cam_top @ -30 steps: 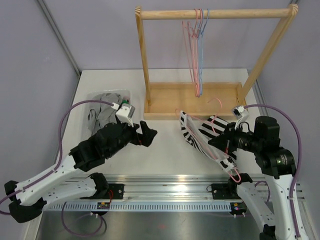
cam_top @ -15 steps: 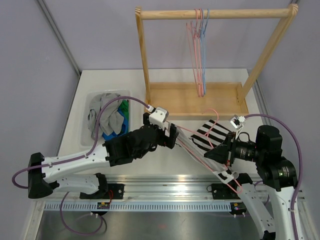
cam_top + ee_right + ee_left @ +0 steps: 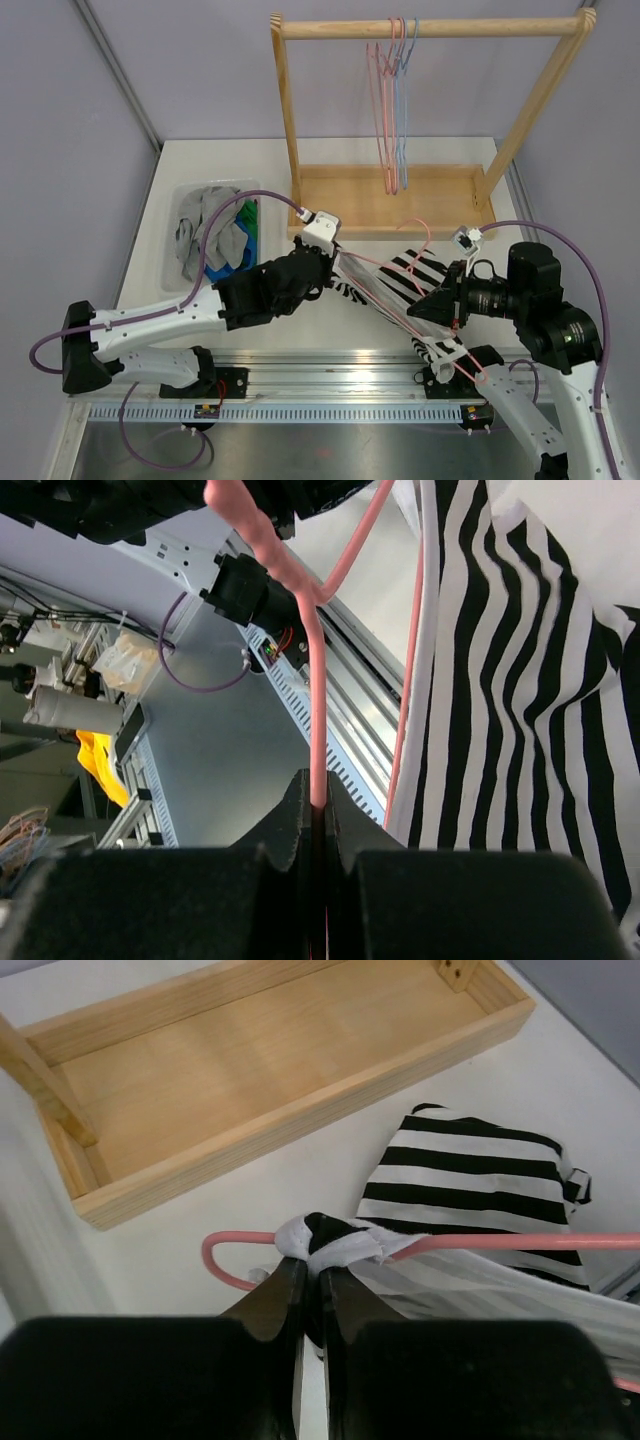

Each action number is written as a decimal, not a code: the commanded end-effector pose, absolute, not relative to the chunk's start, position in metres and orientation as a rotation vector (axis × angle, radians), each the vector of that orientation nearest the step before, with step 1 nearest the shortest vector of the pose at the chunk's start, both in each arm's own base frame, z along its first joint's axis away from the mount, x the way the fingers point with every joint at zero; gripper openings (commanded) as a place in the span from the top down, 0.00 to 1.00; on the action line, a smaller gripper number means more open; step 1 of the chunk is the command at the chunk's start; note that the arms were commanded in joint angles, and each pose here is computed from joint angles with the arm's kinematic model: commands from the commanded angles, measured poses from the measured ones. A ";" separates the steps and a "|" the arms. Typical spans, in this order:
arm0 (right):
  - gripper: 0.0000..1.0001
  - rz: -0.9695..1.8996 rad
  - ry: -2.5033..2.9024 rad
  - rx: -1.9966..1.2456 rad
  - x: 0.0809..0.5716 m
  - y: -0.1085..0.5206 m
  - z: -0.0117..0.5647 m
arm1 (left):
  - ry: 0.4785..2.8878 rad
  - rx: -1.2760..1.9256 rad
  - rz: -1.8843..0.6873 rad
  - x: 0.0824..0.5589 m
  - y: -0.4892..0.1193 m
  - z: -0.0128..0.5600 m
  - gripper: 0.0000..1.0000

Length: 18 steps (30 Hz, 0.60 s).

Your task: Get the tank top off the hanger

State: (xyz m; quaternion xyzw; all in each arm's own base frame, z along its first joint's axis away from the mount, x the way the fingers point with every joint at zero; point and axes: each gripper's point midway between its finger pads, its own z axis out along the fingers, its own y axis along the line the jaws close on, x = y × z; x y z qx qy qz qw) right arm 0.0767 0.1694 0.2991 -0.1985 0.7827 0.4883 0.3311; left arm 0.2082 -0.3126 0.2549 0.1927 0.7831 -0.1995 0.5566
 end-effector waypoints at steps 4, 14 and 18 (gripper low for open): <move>1.00 1.207 2.082 -0.788 0.066 0.177 0.304 | 1.802 0.101 -0.235 0.242 -0.224 0.302 1.00; 1.00 1.212 1.762 -1.046 0.058 0.190 0.342 | 1.926 -0.133 -0.178 0.266 -0.142 0.293 1.00; 1.00 1.119 1.632 -0.948 0.074 0.188 0.357 | 1.968 -0.076 -0.271 0.261 -0.159 0.285 1.00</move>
